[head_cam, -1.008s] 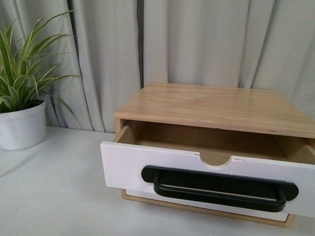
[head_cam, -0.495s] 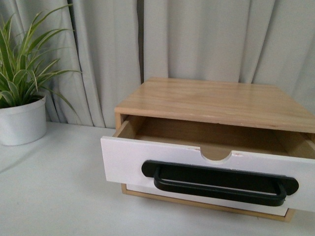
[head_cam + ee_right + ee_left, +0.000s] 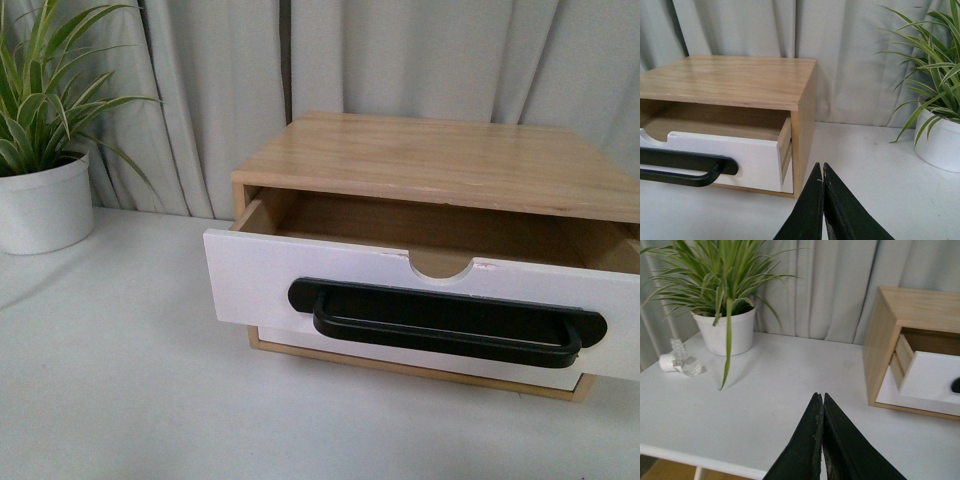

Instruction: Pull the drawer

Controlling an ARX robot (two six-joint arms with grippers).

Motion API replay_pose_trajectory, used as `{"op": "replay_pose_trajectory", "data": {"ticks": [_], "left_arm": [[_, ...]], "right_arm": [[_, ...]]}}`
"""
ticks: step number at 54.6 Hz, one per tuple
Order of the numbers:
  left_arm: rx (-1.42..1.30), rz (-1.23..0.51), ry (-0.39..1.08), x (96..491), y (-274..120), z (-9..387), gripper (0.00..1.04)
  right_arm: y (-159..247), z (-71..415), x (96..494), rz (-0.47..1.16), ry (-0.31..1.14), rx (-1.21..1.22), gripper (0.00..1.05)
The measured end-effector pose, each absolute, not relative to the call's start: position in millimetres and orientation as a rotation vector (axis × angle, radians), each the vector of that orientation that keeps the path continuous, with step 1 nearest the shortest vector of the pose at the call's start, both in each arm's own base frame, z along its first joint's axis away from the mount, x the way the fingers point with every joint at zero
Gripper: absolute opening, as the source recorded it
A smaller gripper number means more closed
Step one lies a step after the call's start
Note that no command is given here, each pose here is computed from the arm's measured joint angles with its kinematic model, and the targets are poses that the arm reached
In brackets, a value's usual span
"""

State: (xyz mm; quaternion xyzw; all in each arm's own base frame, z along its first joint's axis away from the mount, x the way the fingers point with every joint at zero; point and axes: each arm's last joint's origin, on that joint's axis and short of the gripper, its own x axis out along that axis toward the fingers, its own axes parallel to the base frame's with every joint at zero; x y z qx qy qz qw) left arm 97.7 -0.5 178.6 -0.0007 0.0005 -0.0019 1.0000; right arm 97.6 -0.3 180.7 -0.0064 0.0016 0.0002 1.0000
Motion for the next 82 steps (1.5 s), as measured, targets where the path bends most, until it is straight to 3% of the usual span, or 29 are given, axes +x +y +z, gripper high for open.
{"op": "replay_pose_trajectory", "data": {"ticks": [35, 39, 62, 64, 82], "left_arm": [[-0.002, 0.0, -0.002, 97, 0, 166, 0.05], [-0.002, 0.0, -0.002, 97, 0, 166, 0.18], [-0.002, 0.0, -0.002, 97, 0, 166, 1.0], [-0.002, 0.0, -0.002, 97, 0, 166, 1.0], [-0.002, 0.0, -0.002, 97, 0, 166, 0.99]], "right_arm": [[0, 165, 98, 0.0, 0.001, -0.013, 0.01], [0, 165, 98, 0.0, 0.001, -0.013, 0.11], [0, 165, 98, -0.001, 0.001, -0.013, 0.92], [0, 165, 98, -0.001, 0.001, -0.012, 0.98], [0, 165, 98, 0.0, 0.001, -0.01, 0.96]]}}
